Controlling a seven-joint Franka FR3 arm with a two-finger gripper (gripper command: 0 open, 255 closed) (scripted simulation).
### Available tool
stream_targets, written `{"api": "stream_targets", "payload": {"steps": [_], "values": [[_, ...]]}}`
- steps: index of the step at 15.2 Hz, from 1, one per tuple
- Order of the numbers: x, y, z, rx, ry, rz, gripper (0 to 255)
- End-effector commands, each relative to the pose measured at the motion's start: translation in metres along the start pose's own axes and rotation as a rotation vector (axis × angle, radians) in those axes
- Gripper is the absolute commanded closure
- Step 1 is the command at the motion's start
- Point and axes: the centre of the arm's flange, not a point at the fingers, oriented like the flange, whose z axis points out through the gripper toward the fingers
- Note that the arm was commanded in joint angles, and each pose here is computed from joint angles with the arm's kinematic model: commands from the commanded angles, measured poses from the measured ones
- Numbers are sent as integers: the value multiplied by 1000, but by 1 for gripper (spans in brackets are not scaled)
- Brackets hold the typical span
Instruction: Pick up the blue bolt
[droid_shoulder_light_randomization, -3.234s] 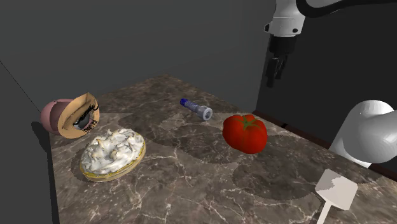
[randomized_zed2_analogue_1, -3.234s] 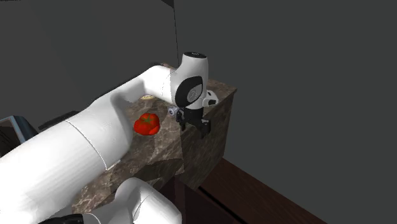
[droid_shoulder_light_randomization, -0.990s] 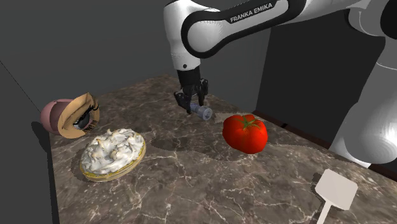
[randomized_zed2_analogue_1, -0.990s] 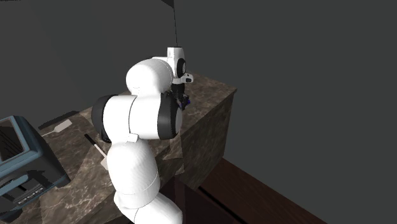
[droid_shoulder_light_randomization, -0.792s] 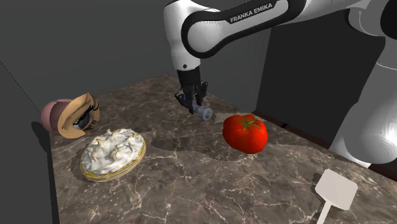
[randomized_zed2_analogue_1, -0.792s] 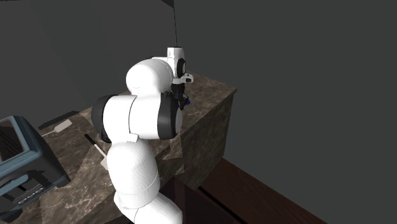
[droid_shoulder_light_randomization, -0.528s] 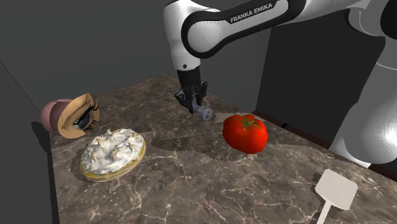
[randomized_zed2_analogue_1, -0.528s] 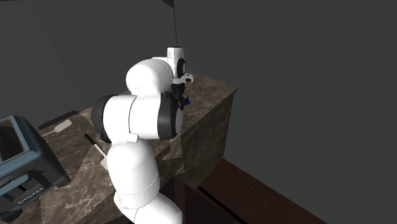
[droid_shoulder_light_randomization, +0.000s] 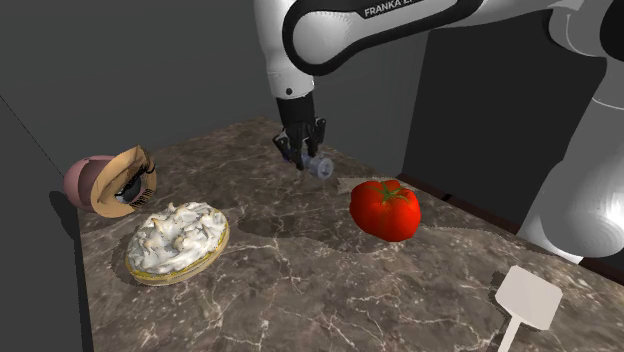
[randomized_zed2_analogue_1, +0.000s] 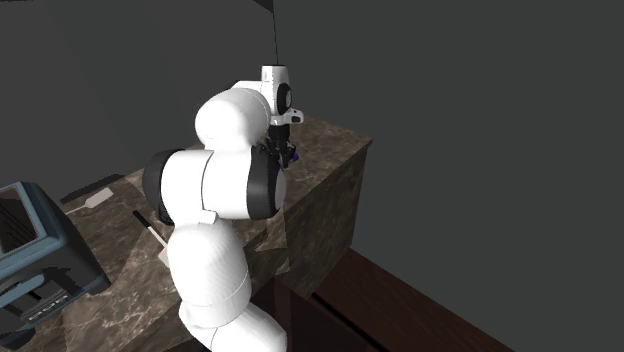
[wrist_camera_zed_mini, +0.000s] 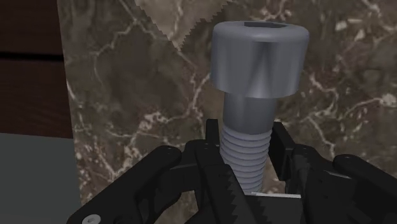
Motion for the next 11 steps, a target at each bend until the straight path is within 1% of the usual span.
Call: {"api": "stream_targets", "payload": {"steps": [1, 9, 11], "values": [[-1, 1, -12, 0, 0, 0, 255], [-4, 4, -54, 0, 0, 0, 255], [-4, 4, -54, 0, 0, 0, 255]]}}
